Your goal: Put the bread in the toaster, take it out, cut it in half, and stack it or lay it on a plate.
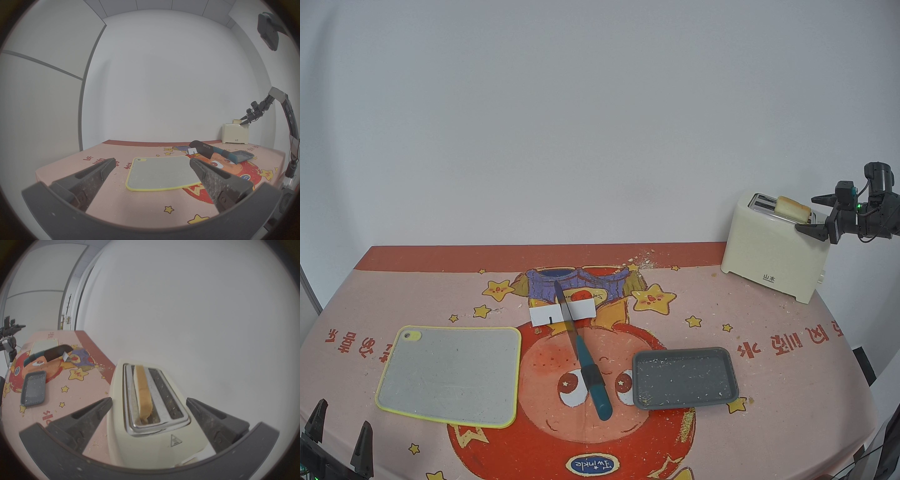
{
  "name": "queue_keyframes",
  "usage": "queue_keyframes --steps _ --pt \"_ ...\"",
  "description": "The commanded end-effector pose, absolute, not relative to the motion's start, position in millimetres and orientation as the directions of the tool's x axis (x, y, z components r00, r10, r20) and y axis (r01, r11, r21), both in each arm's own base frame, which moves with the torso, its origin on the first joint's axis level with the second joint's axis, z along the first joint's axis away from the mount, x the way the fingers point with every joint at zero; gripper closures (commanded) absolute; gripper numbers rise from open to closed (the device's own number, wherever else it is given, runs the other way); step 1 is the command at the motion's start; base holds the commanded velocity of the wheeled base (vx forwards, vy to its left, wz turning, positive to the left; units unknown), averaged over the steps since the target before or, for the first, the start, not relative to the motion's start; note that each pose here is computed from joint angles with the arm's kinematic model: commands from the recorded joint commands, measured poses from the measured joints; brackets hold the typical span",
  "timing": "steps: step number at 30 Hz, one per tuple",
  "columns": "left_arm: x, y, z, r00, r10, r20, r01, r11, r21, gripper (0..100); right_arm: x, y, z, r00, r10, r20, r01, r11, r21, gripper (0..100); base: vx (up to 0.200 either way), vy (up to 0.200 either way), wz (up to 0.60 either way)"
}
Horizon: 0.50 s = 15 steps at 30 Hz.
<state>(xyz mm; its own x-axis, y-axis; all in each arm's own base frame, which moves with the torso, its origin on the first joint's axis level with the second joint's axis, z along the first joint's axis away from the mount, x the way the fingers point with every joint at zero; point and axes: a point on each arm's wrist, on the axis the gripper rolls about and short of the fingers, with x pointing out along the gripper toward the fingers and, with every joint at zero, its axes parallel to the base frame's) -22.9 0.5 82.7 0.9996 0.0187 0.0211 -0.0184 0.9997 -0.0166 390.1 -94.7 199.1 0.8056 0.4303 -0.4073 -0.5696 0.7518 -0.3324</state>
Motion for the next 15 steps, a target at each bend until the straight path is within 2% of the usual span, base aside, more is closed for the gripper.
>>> queue_keyframes --steps 1,6,7,8,10,11,15 --pt "-22.8 0.4 77.5 1.000 0.020 0.020 -0.020 1.000 -0.017 0 388.4 -94.6 199.8 0.805 0.432 -0.406 -0.570 0.752 -0.332 0 0.000 0.000 0.00" --pt "-22.8 0.4 77.5 1.000 0.020 0.020 -0.020 1.000 -0.017 0 382.4 -93.4 215.3 0.820 0.431 -0.378 -0.556 0.758 -0.342 0 0.000 0.000 0.00" --pt "-22.8 0.5 77.5 1.000 0.018 0.020 -0.018 1.000 -0.017 0 369.5 -91.0 234.1 0.836 0.424 -0.348 -0.533 0.780 -0.329 0 0.000 0.000 0.00" --pt "-22.8 0.5 77.5 1.000 0.018 0.020 -0.018 1.000 -0.017 0 362.1 -91.9 242.3 0.845 0.416 -0.336 -0.514 0.805 -0.296 0 0.000 0.000 0.00" --pt "-22.8 0.5 77.5 1.000 0.018 0.020 -0.018 1.000 -0.017 0 356.0 -93.0 247.7 0.852 0.408 -0.327 -0.496 0.828 -0.260 0 0.000 0.000 0.00" --pt "-22.8 0.5 77.5 1.000 0.020 0.020 -0.020 1.000 -0.017 0 340.3 -96.7 257.6 0.869 0.386 -0.310 -0.449 0.878 -0.165 0 0.000 0.000 0.00" --pt "-22.8 0.5 77.5 1.000 0.021 0.020 -0.021 1.000 -0.017 0 305.5 -109.9 261.8 0.892 0.323 -0.316 -0.323 0.945 0.055 0 0.000 0.000 0.00"
